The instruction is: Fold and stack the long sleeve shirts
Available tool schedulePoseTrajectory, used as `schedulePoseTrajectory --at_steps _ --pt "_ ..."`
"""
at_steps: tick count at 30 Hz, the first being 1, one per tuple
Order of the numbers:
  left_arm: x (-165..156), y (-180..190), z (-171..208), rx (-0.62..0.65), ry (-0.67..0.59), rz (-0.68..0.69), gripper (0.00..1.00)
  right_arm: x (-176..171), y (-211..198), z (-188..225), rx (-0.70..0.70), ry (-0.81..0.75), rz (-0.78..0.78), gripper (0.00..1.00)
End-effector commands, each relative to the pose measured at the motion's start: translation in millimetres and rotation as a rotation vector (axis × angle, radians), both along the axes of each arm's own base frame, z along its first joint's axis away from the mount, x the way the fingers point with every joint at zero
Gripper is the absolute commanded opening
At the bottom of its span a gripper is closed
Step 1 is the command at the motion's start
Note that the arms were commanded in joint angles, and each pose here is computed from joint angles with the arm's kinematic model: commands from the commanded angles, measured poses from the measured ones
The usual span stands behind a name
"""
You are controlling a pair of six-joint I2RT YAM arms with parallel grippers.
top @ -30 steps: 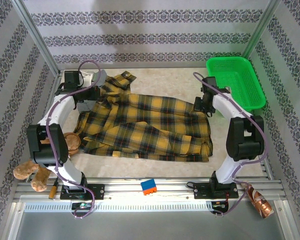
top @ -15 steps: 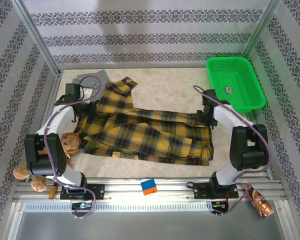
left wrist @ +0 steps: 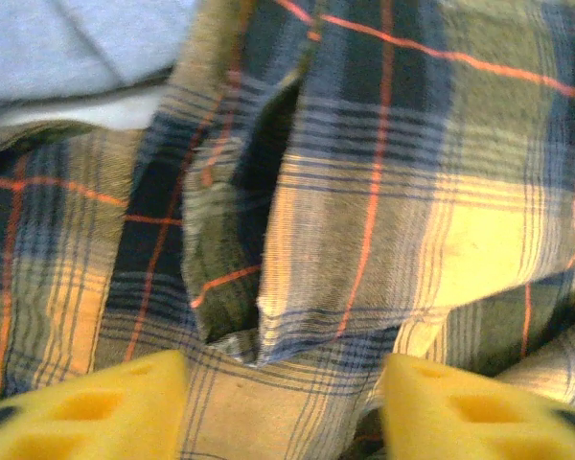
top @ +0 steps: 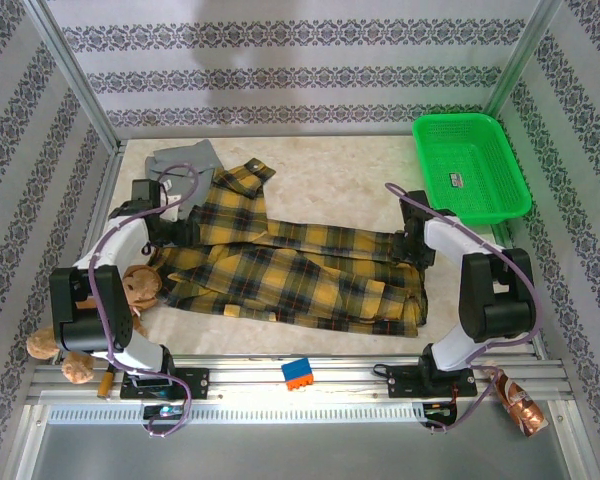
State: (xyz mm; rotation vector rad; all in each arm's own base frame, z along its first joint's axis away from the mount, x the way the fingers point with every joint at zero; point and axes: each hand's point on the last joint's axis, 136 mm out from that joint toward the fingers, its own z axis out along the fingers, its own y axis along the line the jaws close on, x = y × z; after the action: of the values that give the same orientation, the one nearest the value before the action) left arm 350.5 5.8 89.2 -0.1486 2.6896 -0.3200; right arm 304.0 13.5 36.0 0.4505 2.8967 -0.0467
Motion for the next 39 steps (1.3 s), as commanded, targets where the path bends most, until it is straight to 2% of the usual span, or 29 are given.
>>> schedulePoseTrajectory --at_steps 1,3,6,10,14,21,27,36,39 --pt "12.5 19.3 37.1 -0.139 -0.061 0.223 0.74 -2.7 7.1 31.9 0.032 -0.064 -0.014 0.54" --pt "25.5 20.7 49.3 -0.232 -0.079 0.276 0.78 0.4 11.6 52.7 0.045 -0.117 -0.013 0.6" --pt "43.7 19.9 46.3 -0.318 -0.017 0.307 0.77 2.8 22.9 70.1 0.093 -0.147 -0.006 0.63" --pt "62.4 21.2 32.9 -0.358 0.022 0.33 0.7 5.1 36.0 69.5 0.122 -0.134 0.016 0.63" --pt "85.8 14.3 19.5 -0.422 0.024 0.319 0.6 15.0 63.5 42.6 0.155 -0.074 0.046 0.62" --pt "95.4 13.4 -3.6 -0.318 0.108 0.263 0.52 30.0 81.9 10.4 0.157 0.002 0.052 0.59" --pt "105.4 13.3 -21.5 -0.244 0.145 0.228 0.49 37.6 83.6 3.5 0.135 0.018 0.059 0.58" --pt "107.7 12.0 -45.1 -0.177 0.227 0.193 0.37 38.8 77.3 -7.2 0.103 0.043 0.059 0.57" --pt "108.0 12.4 -48.3 -0.171 0.237 0.182 0.28 38.2 73.8 -12.6 0.093 0.056 0.043 0.57"
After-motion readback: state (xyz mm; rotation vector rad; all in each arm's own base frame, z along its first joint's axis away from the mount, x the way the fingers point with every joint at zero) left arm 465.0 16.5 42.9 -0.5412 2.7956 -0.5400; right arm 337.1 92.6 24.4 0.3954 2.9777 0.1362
